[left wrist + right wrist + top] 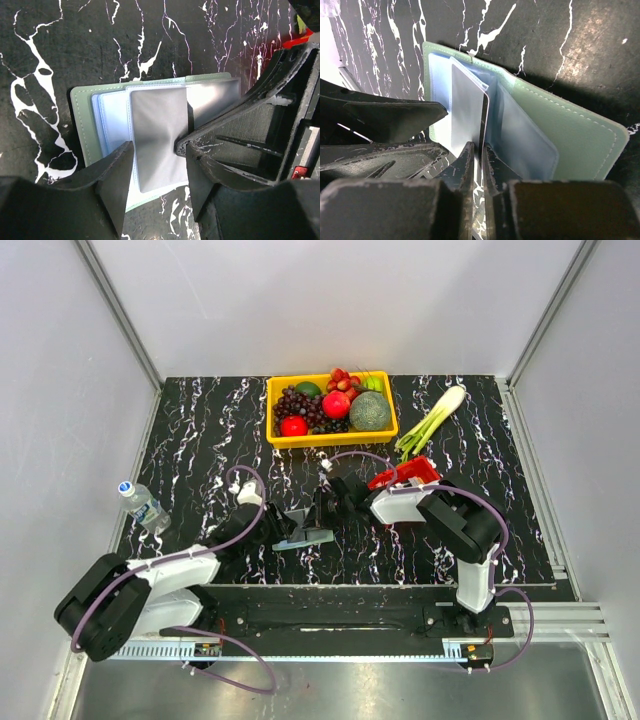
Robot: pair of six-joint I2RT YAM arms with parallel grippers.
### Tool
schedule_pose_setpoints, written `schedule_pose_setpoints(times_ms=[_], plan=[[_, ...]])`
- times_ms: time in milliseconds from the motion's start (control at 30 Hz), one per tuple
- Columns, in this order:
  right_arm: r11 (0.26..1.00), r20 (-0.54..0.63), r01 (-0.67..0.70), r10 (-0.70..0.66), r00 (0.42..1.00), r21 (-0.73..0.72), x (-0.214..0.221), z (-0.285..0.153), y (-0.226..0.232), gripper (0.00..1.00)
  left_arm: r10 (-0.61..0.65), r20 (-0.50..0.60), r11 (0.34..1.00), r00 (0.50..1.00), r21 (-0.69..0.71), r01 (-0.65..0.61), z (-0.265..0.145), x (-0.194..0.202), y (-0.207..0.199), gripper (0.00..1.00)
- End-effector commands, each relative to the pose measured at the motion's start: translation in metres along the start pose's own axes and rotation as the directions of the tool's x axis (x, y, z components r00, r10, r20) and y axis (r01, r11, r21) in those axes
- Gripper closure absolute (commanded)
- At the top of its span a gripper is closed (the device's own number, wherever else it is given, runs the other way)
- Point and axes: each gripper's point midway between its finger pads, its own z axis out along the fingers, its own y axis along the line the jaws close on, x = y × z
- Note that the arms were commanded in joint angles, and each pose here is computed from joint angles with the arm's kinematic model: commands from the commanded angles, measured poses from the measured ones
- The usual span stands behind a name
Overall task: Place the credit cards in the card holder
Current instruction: Insert the credit card into the card holder.
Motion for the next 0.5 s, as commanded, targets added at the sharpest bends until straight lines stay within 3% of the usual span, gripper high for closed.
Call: schedule_pose_setpoints(times_ms=[0,100,300,467], plan=[[0.999,0.024,-0.001,-0.001,1.0,0.054,-0.001,-0.001,-0.017,0.81,0.011,0.002,1.0,1.0,-0.004,-0.011,0.007,-0.005,-0.003,0.5],[0.996,0.052,0.016,-0.02,0.998,0.083,-0.007,-0.009,-0.017,0.72,0.002,-0.017,0.999,1.0,-0.034,-0.002,0.009,0.002,0.005,0.5],[0.977,0.166,0.07,-0.105,0.981,0.203,-0.031,-0.037,-0.021,0.68,-0.003,-0.044,0.998,0.999,-0.067,0.0,0.011,0.013,0.017,0.51],[0.969,0.101,0.082,-0.108,0.989,0.234,-0.021,-0.028,-0.034,0.76,-0.009,-0.037,0.999,0.999,-0.037,0.008,0.011,0.012,0.012,0.52]])
